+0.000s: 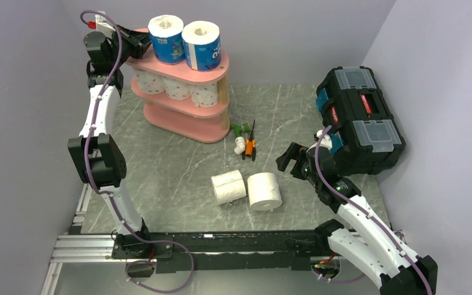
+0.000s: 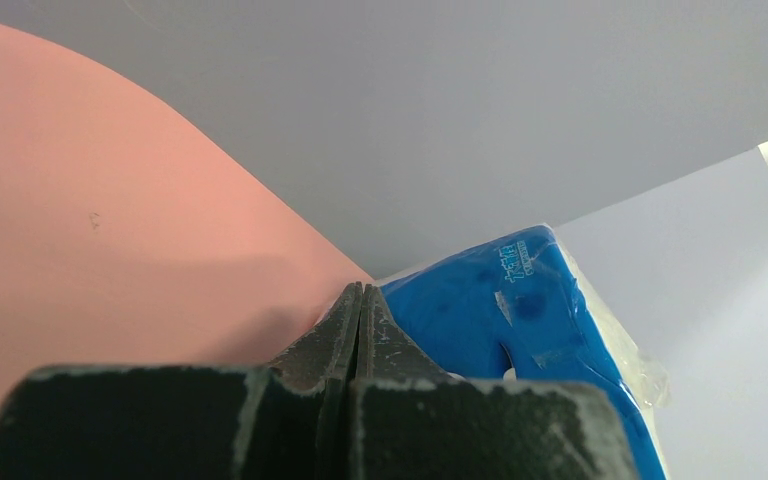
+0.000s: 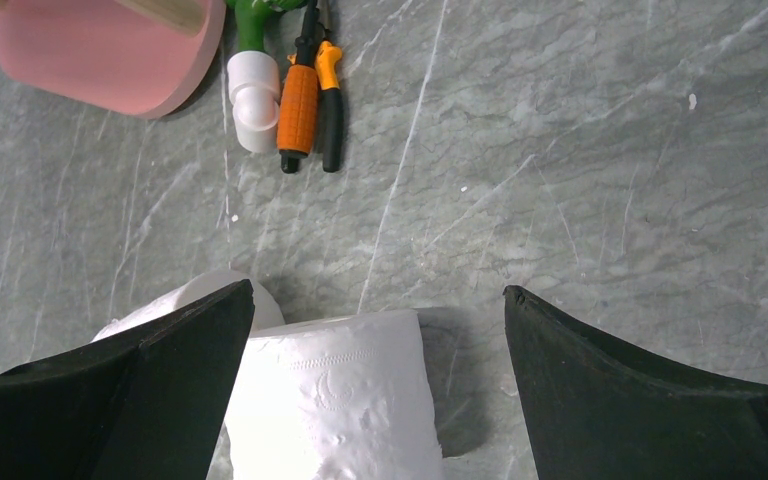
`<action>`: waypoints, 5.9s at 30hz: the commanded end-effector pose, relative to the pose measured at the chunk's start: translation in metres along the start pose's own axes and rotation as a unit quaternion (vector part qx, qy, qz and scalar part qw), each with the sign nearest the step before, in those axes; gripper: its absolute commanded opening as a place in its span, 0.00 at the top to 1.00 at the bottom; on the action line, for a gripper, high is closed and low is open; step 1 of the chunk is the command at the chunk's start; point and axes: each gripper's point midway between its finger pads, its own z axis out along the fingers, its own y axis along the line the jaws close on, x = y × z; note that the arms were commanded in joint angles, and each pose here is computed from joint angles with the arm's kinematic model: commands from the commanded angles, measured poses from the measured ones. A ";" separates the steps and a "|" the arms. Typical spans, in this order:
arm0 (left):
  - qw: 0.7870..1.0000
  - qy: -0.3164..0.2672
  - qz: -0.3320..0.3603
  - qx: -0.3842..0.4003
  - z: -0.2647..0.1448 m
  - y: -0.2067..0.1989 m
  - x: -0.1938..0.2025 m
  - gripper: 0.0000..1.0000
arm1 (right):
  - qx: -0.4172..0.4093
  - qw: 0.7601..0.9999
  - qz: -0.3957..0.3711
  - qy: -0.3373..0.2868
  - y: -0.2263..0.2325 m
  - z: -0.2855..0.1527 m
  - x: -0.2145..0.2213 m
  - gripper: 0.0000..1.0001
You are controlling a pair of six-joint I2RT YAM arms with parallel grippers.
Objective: Place and organize the paper towels onto the shelf
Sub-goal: Adjust the paper towel on the shelf, then adjust the paper towel at the center of the board.
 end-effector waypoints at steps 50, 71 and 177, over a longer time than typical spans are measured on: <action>0.936 -0.191 0.193 -0.224 -0.294 -0.084 0.052 0.01 | -0.079 0.997 0.024 -0.013 0.039 -0.013 -0.017 0.00; 0.954 0.129 0.174 -0.206 -0.277 0.005 0.297 0.04 | -0.092 0.994 -0.042 -0.041 0.075 -0.009 -0.011 0.00; 0.732 0.334 0.463 -0.373 -0.297 0.050 0.314 0.99 | -0.135 0.986 -0.065 -0.073 0.057 -0.039 -0.005 0.01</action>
